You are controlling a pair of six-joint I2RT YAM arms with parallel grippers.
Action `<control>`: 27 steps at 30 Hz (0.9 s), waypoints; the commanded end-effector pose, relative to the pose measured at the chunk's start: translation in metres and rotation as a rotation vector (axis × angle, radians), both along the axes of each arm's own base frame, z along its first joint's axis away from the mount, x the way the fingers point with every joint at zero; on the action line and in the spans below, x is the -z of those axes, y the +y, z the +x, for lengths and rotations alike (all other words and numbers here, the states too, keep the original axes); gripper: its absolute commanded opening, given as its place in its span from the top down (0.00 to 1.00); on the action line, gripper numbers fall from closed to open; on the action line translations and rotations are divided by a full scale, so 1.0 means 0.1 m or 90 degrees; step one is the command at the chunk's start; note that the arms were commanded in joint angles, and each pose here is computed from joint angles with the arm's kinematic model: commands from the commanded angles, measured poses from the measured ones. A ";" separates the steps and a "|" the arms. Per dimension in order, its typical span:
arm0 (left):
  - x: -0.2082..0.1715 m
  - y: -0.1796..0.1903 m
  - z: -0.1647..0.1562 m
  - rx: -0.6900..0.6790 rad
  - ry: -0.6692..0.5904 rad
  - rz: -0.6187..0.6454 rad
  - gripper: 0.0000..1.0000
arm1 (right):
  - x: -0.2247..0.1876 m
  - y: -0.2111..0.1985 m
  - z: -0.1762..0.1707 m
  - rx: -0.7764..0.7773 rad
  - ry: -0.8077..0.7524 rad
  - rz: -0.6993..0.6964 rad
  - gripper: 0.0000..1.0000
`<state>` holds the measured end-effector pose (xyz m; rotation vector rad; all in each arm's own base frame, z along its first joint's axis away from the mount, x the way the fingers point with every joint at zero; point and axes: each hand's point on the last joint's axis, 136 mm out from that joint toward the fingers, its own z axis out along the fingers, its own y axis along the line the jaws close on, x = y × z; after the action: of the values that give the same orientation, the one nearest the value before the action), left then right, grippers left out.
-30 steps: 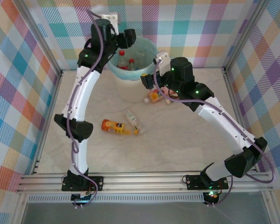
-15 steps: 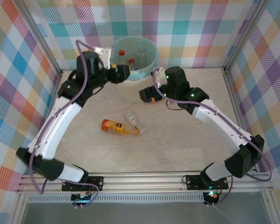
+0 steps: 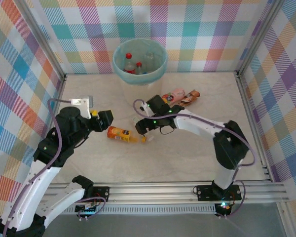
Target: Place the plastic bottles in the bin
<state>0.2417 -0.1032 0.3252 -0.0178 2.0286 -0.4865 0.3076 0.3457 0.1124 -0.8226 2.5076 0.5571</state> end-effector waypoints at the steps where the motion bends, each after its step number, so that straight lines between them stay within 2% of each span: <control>1: 0.14 0.21 -0.10 -0.063 0.023 0.004 0.26 | -0.04 0.21 0.20 -0.015 -0.040 -0.006 0.07; 10: 0.25 0.42 -0.24 -0.108 0.032 0.031 0.26 | 0.35 0.43 0.48 -0.041 -0.027 -0.071 0.05; 20: 0.29 0.45 -0.28 -0.109 0.035 0.038 0.26 | 0.55 0.60 0.60 -0.072 -0.020 -0.098 0.07; 22: 0.28 0.45 -0.28 -0.110 0.034 0.040 0.26 | 0.59 0.64 0.61 -0.079 -0.018 -0.101 0.10; 27: 0.27 0.46 -0.27 -0.110 0.029 0.045 0.25 | 0.55 0.69 0.63 -0.093 -0.020 -0.101 0.27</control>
<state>0.2152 -0.0605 0.3012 -0.1643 2.0667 -0.3317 0.3745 0.4096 0.0509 -1.0231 2.5075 0.3824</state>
